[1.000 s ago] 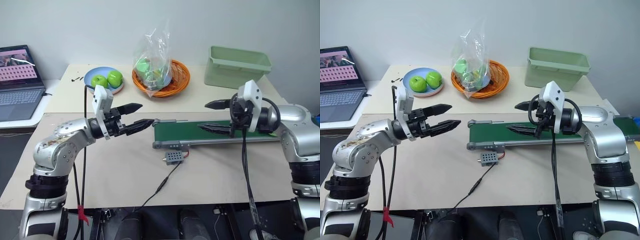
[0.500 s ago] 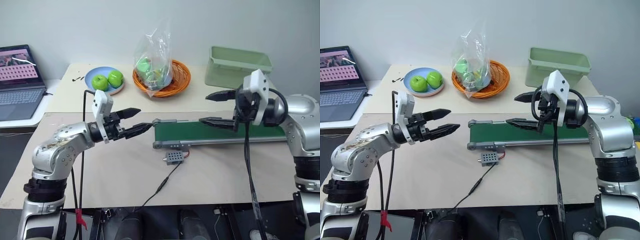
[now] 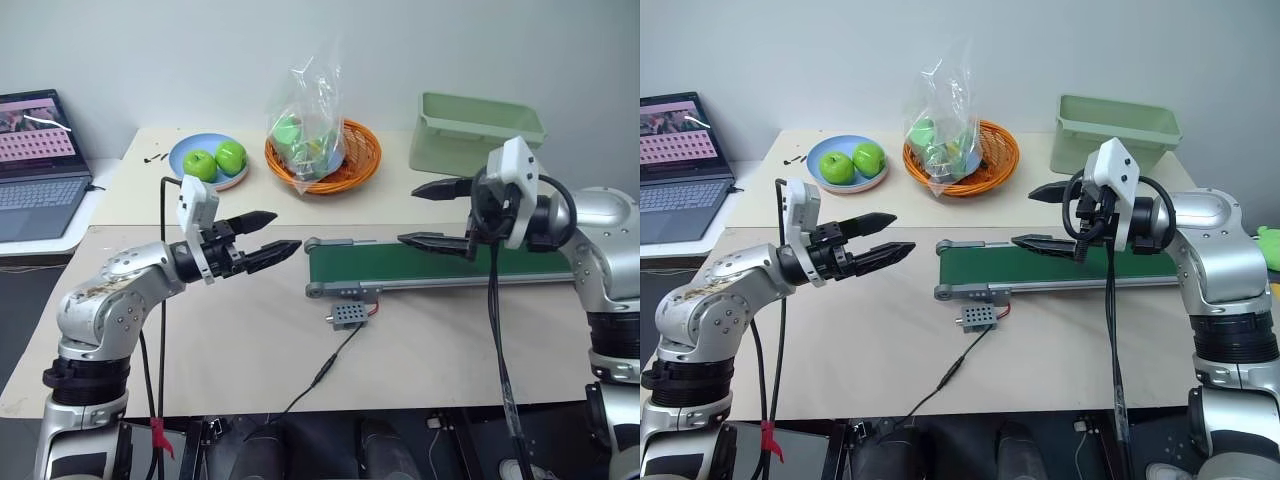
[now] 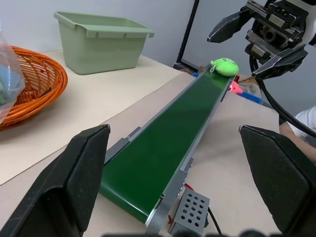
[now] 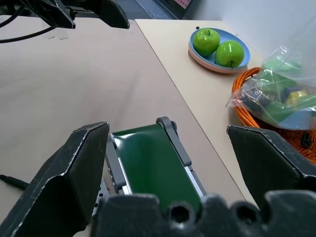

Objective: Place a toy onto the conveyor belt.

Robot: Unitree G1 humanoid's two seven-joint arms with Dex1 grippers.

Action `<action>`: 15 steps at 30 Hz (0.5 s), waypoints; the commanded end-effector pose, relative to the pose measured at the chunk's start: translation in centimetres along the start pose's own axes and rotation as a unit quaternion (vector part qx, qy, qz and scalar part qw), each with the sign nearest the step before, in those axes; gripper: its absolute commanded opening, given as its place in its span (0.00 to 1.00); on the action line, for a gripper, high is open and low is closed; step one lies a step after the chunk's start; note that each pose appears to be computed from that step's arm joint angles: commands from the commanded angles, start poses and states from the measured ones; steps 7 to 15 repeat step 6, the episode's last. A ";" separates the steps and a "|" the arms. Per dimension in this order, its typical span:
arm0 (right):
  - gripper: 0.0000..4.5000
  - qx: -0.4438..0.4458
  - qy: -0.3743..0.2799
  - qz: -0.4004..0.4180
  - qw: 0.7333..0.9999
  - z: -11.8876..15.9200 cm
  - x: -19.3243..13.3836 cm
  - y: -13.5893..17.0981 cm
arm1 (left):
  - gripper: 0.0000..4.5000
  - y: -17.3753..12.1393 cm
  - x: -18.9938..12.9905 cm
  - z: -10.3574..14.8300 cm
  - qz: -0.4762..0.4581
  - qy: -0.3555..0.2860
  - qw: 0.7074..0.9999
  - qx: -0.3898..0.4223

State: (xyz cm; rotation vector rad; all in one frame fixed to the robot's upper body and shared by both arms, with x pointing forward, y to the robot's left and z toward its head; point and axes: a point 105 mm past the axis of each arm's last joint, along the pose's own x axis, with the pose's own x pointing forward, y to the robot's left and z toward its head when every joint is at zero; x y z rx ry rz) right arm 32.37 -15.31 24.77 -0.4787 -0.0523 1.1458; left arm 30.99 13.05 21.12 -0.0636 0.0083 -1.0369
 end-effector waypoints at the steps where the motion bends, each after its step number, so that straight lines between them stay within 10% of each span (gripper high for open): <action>1: 1.00 -0.025 -0.017 -0.011 0.999 1.2 -0.4 -0.3 | 0.99 -0.5 0.0 1.4 -0.004 -0.020 1.000 0.022; 15: 1.00 -0.023 -0.018 -0.011 1.000 0.9 -0.1 -0.2 | 0.99 -0.4 -0.1 1.6 0.000 -0.025 1.000 0.018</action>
